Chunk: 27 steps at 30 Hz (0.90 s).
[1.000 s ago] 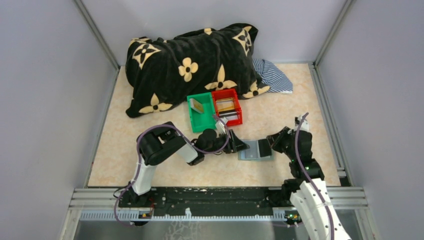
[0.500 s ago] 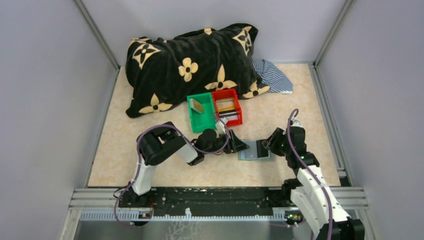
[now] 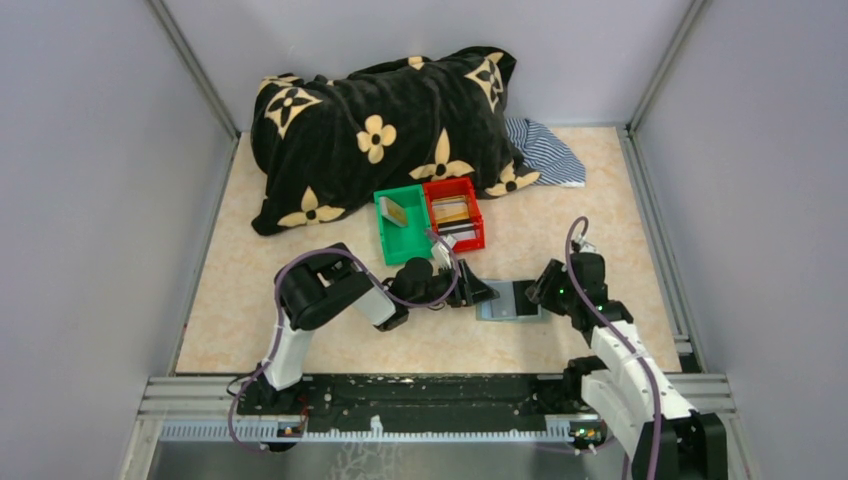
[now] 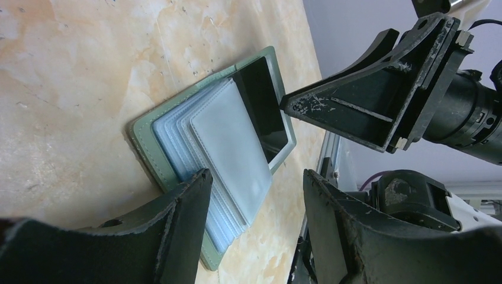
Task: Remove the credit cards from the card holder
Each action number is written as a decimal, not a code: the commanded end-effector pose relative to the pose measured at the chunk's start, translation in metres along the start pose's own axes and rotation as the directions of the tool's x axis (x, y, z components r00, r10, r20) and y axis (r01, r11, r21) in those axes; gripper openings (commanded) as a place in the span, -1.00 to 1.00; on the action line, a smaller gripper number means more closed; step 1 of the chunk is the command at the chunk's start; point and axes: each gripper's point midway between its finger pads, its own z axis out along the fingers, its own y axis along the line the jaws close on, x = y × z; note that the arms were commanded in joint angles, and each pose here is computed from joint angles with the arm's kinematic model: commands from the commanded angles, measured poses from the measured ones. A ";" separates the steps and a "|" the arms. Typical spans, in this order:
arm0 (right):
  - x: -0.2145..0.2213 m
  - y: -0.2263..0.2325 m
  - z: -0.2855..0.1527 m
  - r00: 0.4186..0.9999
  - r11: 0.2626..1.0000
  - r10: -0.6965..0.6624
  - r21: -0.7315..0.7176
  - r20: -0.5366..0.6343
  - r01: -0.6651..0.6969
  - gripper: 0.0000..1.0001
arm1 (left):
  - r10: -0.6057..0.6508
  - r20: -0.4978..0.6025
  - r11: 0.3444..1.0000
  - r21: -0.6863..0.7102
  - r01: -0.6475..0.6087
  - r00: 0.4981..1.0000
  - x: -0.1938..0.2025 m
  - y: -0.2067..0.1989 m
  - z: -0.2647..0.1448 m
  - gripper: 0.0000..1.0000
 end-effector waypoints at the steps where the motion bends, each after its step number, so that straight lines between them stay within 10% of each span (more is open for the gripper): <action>1: -0.014 0.013 -0.001 0.998 0.997 -0.020 -0.070 0.059 0.025 -0.26 | -0.032 -0.088 0.996 -0.085 0.024 0.996 0.028 0.032 -0.007 0.32; 19: 0.015 0.032 0.004 0.999 0.971 -0.018 -0.241 -0.029 0.011 -0.37 | -0.031 -0.082 0.997 -0.078 0.024 0.996 0.025 0.031 -0.008 0.31; 27: 0.027 0.040 -0.002 0.996 0.956 -0.046 -0.292 -0.074 0.023 -0.37 | 0.158 -0.009 0.985 -0.063 -0.158 0.987 -0.023 -0.025 -0.014 0.32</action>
